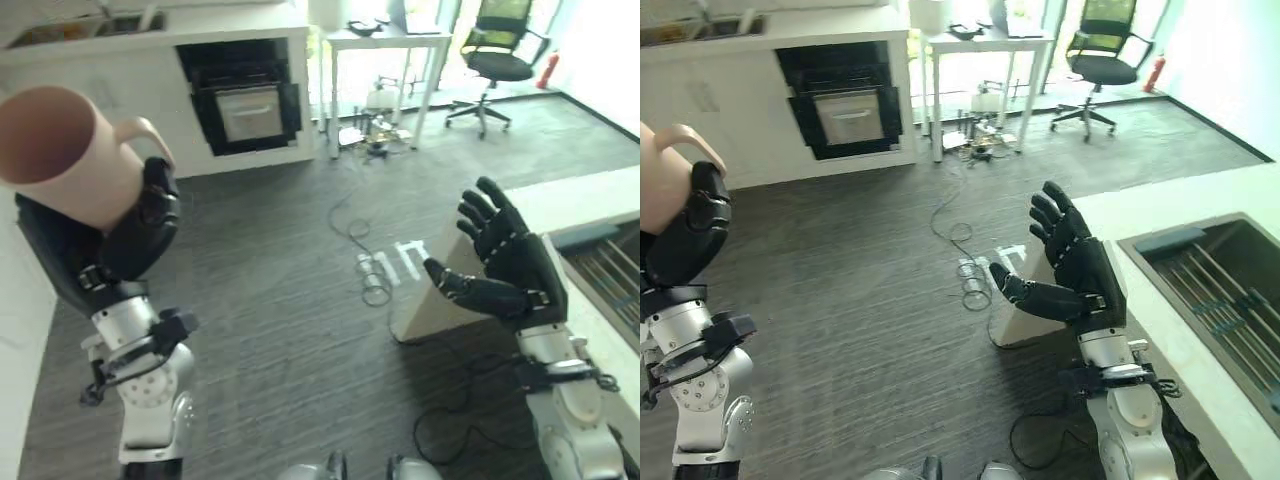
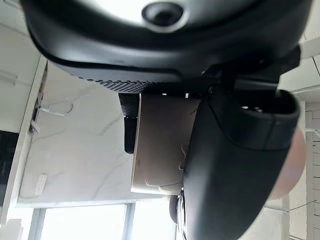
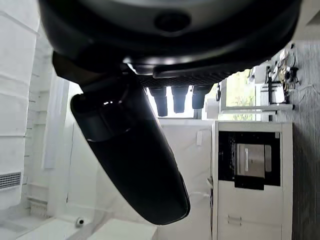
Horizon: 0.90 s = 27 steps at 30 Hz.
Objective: Place the dishes in the dishwasher.
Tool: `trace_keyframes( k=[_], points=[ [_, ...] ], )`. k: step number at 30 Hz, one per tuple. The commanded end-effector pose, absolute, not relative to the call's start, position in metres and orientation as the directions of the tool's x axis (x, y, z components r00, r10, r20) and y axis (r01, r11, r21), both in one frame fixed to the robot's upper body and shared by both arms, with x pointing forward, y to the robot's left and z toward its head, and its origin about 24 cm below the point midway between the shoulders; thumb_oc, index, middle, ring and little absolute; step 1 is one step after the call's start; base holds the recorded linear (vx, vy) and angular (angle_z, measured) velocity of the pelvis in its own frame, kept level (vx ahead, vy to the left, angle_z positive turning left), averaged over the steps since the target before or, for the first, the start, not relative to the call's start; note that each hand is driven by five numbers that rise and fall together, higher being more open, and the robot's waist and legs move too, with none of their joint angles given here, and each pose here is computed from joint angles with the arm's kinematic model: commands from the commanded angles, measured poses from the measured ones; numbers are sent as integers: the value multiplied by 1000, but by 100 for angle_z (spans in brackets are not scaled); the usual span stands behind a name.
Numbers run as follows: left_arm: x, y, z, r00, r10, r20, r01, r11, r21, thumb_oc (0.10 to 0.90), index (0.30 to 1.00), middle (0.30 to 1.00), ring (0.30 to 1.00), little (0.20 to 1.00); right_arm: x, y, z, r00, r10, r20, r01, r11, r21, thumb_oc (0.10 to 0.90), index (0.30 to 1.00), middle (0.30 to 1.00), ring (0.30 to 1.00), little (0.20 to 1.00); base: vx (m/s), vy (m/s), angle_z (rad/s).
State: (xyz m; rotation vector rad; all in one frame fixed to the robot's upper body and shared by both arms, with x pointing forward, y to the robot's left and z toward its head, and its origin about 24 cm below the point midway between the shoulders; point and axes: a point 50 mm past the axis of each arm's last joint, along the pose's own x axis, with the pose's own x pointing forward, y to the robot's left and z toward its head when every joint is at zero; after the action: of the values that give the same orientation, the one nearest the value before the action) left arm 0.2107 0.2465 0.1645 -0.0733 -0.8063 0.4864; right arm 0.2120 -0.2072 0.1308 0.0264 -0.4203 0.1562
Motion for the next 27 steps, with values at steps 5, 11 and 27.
trace_keyframes(
  k=[5, 11, 27],
  points=[
    [187, 246, 212, 396, 350, 849, -325, 918, -227, 400, 300, 300, 300, 300, 211, -195, 183, 710, 196, 676, -204, 977, -69, 800, 900, 900, 900, 900, 11, -100, 45],
    [186, 248, 215, 383, 357, 852, -356, 908, -220, 400, 300, 300, 300, 300, 216, -191, 185, 712, 210, 670, -233, 971, -57, 800, 900, 900, 900, 900, 22, -104, 20],
    [180, 254, 211, 388, 361, 848, -376, 902, -211, 400, 300, 300, 300, 300, 217, -188, 183, 726, 242, 644, -231, 967, -104, 800, 900, 900, 900, 900, 25, -65, 8]
  ],
)
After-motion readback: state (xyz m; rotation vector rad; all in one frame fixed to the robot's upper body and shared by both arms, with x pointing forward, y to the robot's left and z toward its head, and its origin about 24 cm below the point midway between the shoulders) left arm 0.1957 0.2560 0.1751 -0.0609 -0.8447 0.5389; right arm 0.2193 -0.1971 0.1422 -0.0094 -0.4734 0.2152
